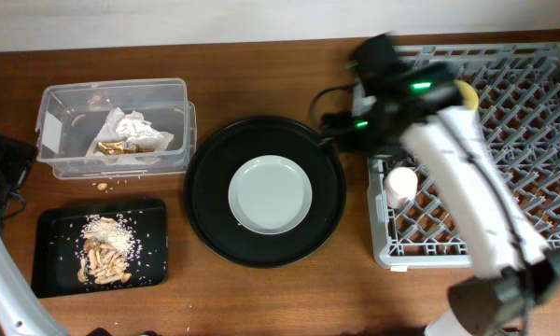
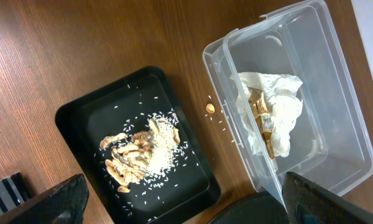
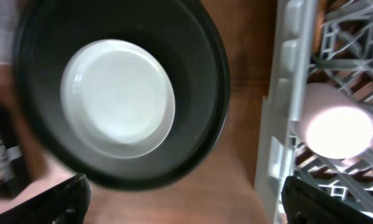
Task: Sort waste into correct bins and load items into the dishwasher rack
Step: 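Reach the right gripper to the white plate and grasp its rim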
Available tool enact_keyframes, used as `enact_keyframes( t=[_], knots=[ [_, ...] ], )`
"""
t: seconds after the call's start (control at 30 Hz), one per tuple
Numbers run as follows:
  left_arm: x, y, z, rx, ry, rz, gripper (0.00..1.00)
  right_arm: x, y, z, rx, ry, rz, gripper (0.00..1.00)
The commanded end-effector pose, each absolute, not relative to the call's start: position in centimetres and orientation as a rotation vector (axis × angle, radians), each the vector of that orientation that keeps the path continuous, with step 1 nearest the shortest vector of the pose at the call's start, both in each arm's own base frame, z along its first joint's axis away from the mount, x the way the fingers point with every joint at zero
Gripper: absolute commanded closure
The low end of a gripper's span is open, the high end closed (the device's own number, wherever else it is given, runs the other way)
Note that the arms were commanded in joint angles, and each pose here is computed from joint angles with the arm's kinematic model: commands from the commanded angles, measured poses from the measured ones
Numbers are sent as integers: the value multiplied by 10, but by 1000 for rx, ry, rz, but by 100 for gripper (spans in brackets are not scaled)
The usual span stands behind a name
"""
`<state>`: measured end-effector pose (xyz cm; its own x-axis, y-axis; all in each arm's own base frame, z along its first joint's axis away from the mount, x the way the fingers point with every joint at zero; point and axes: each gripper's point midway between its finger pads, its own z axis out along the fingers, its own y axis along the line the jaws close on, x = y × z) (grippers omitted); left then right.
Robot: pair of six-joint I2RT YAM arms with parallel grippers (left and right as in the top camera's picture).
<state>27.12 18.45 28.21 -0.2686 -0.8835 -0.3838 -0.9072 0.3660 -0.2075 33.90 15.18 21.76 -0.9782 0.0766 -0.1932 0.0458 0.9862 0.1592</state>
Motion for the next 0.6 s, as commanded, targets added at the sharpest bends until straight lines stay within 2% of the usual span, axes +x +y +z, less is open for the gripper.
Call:
enact_keyframes(
  t=[0.0,0.07,0.1,0.17,0.47,0.57],
  knots=[
    [271,185,283,-1558,2195,65,1,351,157,159,308,2938,-31,0],
    [271,185,283,-1558,2195,66,1,354,169,132,285,2971,-21,8],
    [271,185,283,-1558,2195,66,1,352,180,100,271,3029,-8,21],
    [271,185,283,-1558,2195,65,1,350,187,77,266,3078,9,31],
    [271,185,283,-1558,2195,66,1,340,196,3,166,3233,-18,39],
    [271,185,283,-1558,2195,65,1,338,195,-5,169,3248,-31,56]
  ],
)
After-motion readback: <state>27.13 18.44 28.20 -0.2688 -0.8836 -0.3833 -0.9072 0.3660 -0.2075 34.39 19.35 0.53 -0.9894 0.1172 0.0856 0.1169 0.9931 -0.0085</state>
